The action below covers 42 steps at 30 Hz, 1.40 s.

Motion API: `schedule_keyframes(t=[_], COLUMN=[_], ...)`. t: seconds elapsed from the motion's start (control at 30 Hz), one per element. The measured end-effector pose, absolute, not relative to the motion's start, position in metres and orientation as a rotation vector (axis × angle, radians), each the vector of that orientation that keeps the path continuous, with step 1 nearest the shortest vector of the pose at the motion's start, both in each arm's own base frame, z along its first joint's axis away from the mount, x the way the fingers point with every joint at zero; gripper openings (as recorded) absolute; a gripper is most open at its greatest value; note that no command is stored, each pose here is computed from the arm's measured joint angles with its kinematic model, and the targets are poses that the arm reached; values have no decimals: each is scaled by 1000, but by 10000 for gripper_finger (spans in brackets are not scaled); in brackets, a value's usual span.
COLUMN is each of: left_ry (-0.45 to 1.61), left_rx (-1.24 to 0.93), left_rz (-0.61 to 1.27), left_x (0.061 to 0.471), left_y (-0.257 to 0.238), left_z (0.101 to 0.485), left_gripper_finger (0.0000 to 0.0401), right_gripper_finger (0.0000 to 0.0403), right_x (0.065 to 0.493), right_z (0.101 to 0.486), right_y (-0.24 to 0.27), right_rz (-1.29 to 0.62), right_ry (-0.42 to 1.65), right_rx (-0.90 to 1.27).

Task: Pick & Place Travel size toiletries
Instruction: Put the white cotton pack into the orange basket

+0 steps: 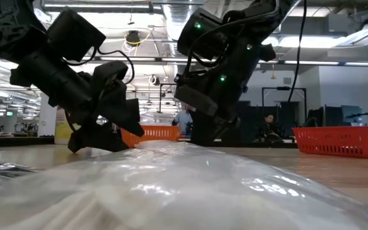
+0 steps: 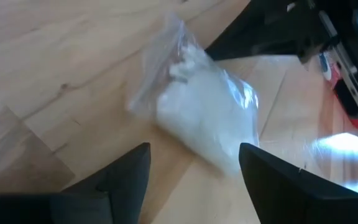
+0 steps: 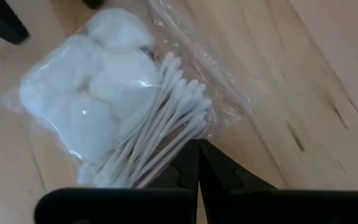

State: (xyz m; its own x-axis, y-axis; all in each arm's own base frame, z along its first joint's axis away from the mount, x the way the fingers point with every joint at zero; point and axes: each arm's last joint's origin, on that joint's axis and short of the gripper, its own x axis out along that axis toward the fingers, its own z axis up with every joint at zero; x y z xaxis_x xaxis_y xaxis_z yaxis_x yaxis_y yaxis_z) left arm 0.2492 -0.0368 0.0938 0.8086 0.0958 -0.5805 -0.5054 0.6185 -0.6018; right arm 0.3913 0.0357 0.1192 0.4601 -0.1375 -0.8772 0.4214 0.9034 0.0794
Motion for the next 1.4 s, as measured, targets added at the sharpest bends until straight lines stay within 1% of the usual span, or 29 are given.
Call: schedule_keyframes(t=[0.33,0.47,0.53,0.6,0.67,0.77,0.8,0.87,0.97,1.2,1.3,1.4], left_ry=[517,521,531,538,542,547,551,558,545,420,329,251], left_rx=[-839,-834,-824,-809,-793,-757,-741,-693,-641,-509,-410,-312], left_rz=[403,396,380,369,363,358,353,337,299,212,249,352], left_x=[250,250,249,249,249,249,249,249,249,246,241,231], left_y=[-32,-32,-32,-33,-33,-32,-32,-32,-33,-32,-29,-20], left_z=[93,93,93,93,93,92,92,93,99,135,153,166], left_gripper_finger=[242,227,205,170,122,35,19,12,5,2,2,2], right_gripper_finger=[0,0,0,0,0,0,0,0,0,0,0,0], right_x=[400,404,404,403,403,403,403,403,402,390,384,378], right_z=[120,123,123,123,123,123,123,123,136,173,194,206], right_y=[45,45,45,44,45,45,45,47,53,71,76,81], right_rz=[-286,-272,-277,-282,-281,-273,-265,-242,-202,-89,-58,-31], right_ry=[951,904,902,903,904,910,914,915,883,832,790,772], right_rx=[323,324,320,318,314,293,274,236,194,62,39,9])
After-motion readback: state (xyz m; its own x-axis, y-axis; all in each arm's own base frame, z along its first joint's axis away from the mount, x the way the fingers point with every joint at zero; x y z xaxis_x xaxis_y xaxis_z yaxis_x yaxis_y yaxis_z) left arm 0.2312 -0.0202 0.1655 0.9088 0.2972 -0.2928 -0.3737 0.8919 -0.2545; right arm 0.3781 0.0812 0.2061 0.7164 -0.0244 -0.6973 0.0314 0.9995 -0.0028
